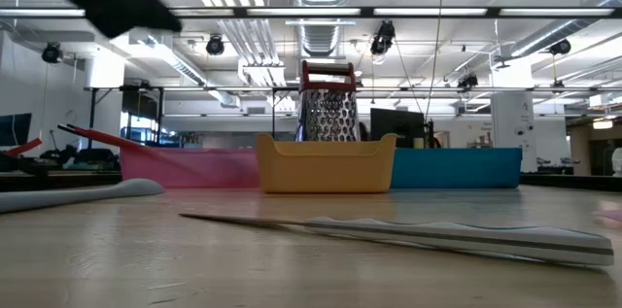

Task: Pick & Place Kitchen Items
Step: Put the light blue serving spoon into the red bin

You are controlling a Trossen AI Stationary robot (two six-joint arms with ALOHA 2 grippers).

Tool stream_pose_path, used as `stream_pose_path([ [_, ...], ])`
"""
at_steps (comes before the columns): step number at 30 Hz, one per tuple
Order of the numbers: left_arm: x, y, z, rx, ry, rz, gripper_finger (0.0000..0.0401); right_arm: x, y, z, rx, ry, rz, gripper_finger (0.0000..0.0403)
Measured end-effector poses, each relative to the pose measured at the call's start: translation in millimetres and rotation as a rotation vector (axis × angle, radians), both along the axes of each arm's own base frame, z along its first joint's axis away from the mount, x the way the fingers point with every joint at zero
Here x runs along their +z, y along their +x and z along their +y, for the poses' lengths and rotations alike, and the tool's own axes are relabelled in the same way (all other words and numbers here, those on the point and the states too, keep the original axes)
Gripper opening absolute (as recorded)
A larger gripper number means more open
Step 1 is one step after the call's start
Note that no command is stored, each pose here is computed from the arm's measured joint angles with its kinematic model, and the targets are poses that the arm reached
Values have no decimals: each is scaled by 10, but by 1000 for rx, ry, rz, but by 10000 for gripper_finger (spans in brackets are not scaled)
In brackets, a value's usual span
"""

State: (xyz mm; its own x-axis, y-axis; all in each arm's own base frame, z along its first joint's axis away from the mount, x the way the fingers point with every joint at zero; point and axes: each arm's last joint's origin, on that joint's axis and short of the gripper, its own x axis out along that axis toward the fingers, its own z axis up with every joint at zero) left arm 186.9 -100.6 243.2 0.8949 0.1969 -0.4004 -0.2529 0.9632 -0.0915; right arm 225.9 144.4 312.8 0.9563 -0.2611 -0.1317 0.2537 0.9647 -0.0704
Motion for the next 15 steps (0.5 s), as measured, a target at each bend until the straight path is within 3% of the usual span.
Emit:
stream_pose_path([
  [3,-102,-74,48,69,-51,121,64,0,0,1,1,-3,1,58],
  [7,-172,-141,75,119,-163,220,113,0,0,1,0,1,0,72],
  [15,-303,-264,67,209,-538,446,234,0,0,0,0,1,-1,102],
])
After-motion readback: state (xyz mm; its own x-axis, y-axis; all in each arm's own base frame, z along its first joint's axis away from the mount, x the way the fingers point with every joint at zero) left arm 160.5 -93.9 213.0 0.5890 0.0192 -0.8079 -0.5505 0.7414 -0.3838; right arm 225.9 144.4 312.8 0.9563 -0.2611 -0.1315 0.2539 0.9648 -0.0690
